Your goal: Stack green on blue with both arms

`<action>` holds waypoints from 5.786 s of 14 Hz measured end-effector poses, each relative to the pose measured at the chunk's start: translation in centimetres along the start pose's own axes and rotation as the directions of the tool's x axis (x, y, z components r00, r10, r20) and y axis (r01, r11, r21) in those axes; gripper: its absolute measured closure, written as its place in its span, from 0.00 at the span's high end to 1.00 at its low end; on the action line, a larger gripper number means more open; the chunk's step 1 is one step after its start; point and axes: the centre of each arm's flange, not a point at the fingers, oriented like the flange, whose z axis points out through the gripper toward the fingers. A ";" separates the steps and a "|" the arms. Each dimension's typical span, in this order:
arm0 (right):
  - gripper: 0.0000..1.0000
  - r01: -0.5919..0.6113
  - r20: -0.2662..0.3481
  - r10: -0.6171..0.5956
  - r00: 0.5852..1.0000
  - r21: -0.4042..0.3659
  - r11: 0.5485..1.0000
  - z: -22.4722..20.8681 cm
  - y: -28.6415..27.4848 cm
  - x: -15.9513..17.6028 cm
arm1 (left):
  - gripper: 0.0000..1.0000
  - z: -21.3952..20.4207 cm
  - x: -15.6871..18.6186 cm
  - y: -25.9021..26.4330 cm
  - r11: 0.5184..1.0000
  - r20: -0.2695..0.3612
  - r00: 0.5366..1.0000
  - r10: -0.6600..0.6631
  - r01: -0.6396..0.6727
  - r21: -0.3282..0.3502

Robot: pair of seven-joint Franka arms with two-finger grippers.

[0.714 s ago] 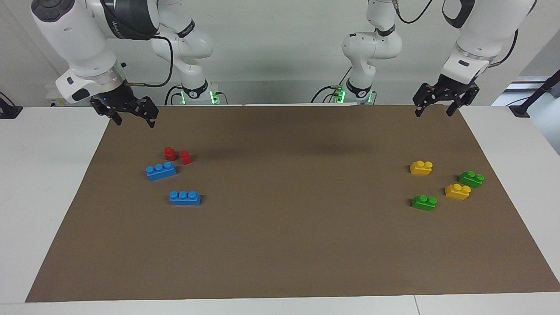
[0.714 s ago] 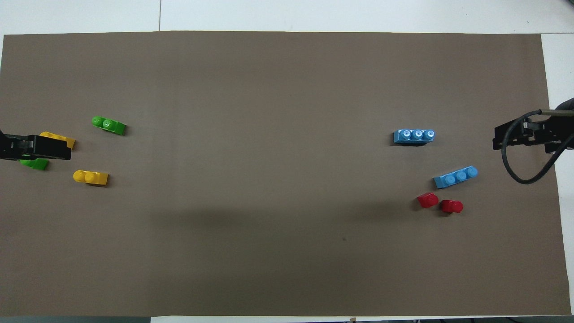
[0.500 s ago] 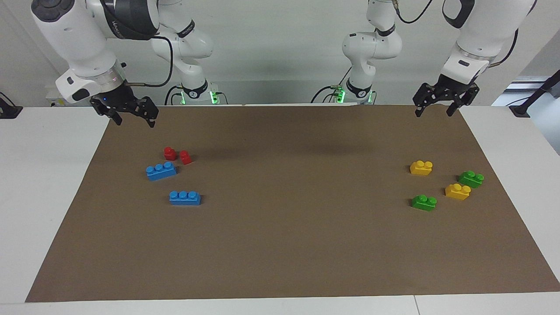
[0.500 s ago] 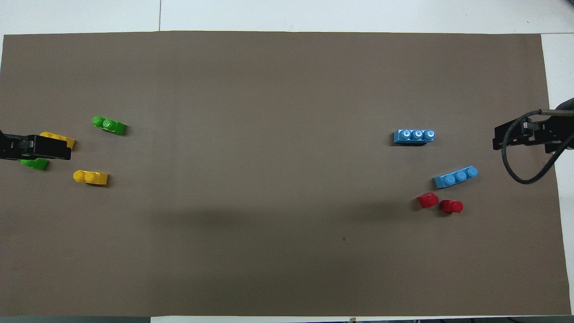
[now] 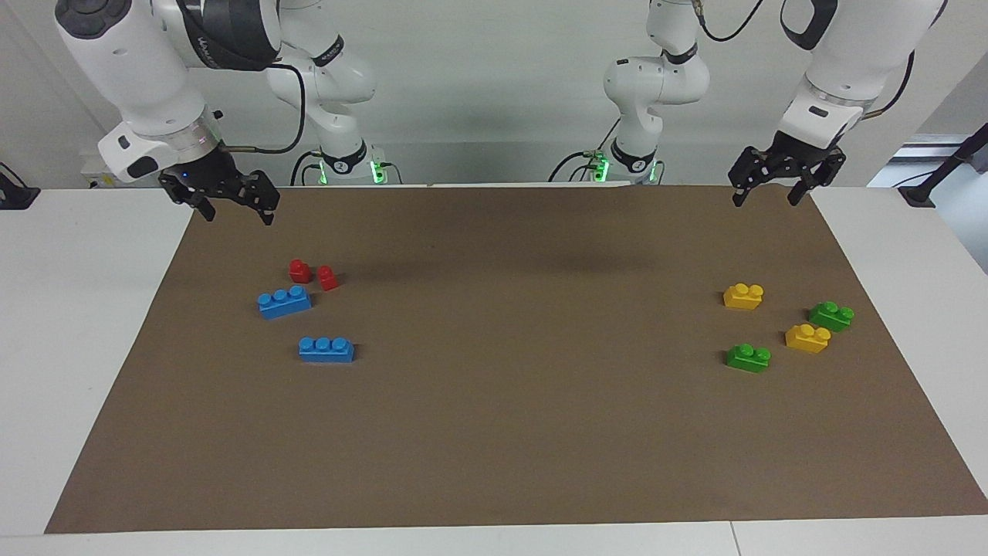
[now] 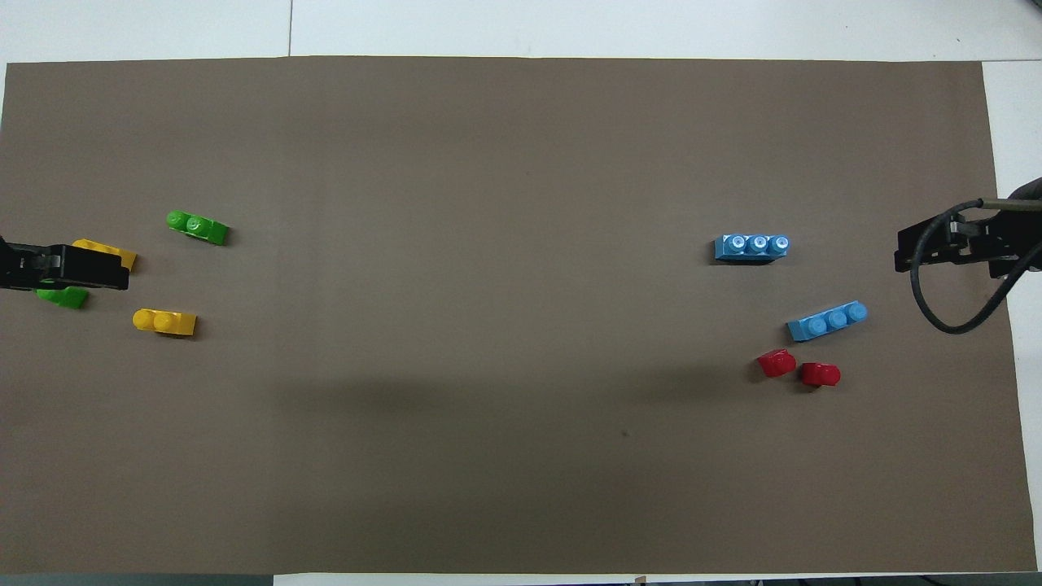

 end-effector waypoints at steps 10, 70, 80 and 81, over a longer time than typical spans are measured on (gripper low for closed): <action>1.00 0.000 0.000 0.000 1.000 0.000 1.000 0.0 0.0 0.0 | 1.00 -1.0 -1.5 -1.0 1.000 0.037 0.999 -0.018 0.018 -0.004; 1.00 -0.999 0.516 0.856 0.032 0.041 0.013 28.7 2.6 11.2 | 1.00 31.8 12.5 -8.6 0.318 -0.029 0.317 -0.948 0.947 -0.046; 0.61 -0.998 0.501 0.866 0.004 0.053 -0.026 31.0 2.1 10.4 | 1.00 32.1 12.3 -8.4 0.294 -0.029 0.293 -0.956 0.954 -0.052; 0.51 -0.998 0.500 0.866 0.003 0.053 -0.027 31.1 2.1 10.3 | 1.00 32.1 12.3 -8.4 0.294 -0.029 0.293 -0.956 0.954 -0.052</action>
